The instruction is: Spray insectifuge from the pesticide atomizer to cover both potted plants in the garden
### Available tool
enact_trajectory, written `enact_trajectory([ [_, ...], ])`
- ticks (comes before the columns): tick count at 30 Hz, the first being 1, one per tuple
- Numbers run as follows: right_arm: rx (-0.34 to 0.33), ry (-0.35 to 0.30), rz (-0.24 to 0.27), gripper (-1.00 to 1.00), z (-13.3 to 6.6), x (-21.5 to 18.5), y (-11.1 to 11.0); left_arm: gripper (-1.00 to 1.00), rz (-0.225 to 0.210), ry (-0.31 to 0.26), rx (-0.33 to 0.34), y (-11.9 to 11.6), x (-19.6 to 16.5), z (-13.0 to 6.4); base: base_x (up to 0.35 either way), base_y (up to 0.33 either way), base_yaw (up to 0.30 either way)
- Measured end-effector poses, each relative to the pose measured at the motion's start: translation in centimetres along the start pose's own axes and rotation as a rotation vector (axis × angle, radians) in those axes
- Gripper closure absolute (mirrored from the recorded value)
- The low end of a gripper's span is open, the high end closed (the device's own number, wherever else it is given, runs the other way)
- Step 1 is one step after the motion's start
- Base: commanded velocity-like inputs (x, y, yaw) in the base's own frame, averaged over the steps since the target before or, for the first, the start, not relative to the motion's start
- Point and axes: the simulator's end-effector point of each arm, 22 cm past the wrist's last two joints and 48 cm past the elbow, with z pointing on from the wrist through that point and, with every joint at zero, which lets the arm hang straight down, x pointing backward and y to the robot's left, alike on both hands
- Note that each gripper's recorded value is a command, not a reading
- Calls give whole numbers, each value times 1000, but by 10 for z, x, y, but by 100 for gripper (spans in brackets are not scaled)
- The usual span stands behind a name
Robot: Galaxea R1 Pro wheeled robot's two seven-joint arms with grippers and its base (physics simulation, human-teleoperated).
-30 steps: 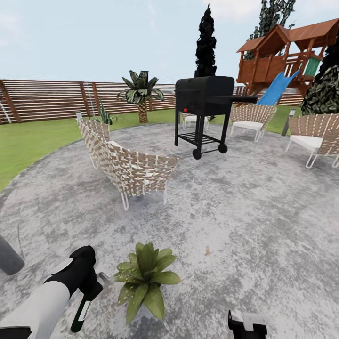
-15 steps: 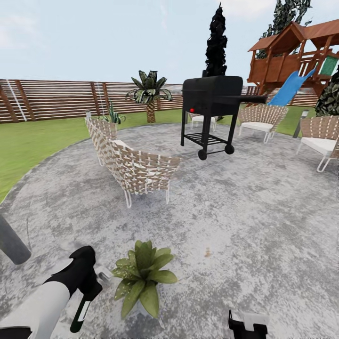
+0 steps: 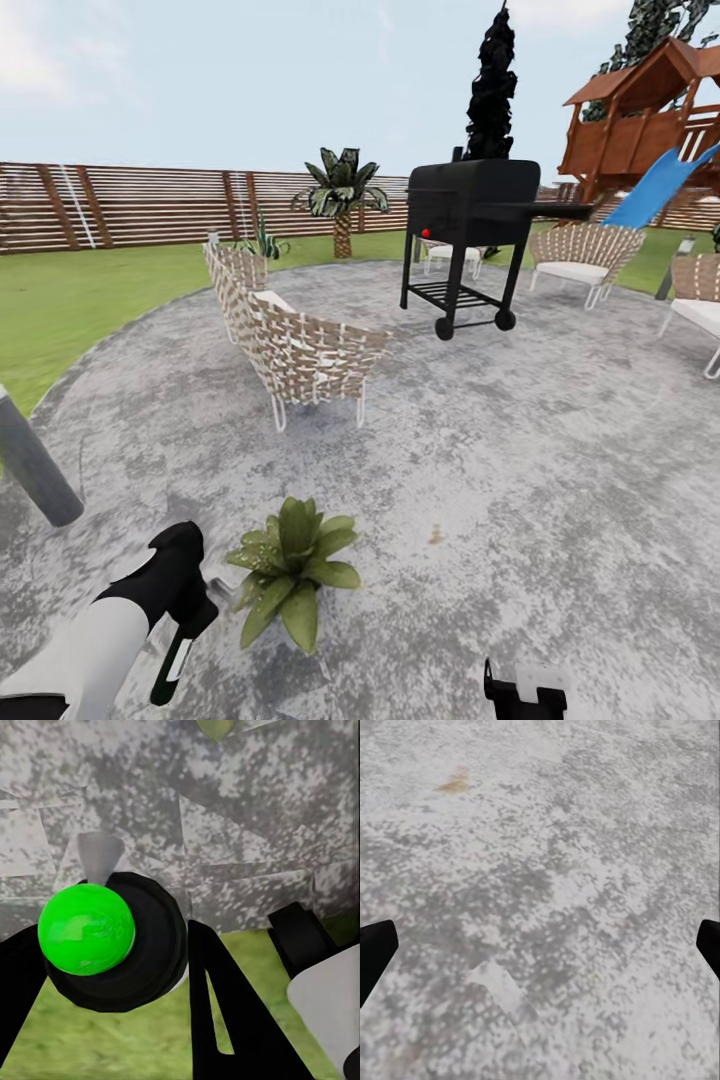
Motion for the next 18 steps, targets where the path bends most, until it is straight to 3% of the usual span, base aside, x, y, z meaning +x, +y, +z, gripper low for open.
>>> enact_trajectory([
  [5,1,1,0,-100,0,0,0,100,5,15,8,-2,2,1,5,-97,114],
  [7,0,1,0,-100,0,0,0,100,12,14,44,-10,0,0,0,-4,5],
  [12,1,1,0,-100,0,0,0,100,106,93,112,-35,13,-1,0,-1,14],
  [18,0,1,0,-100,0,1,0,100,119,116,114,-35,23,3,0,0,227],
])
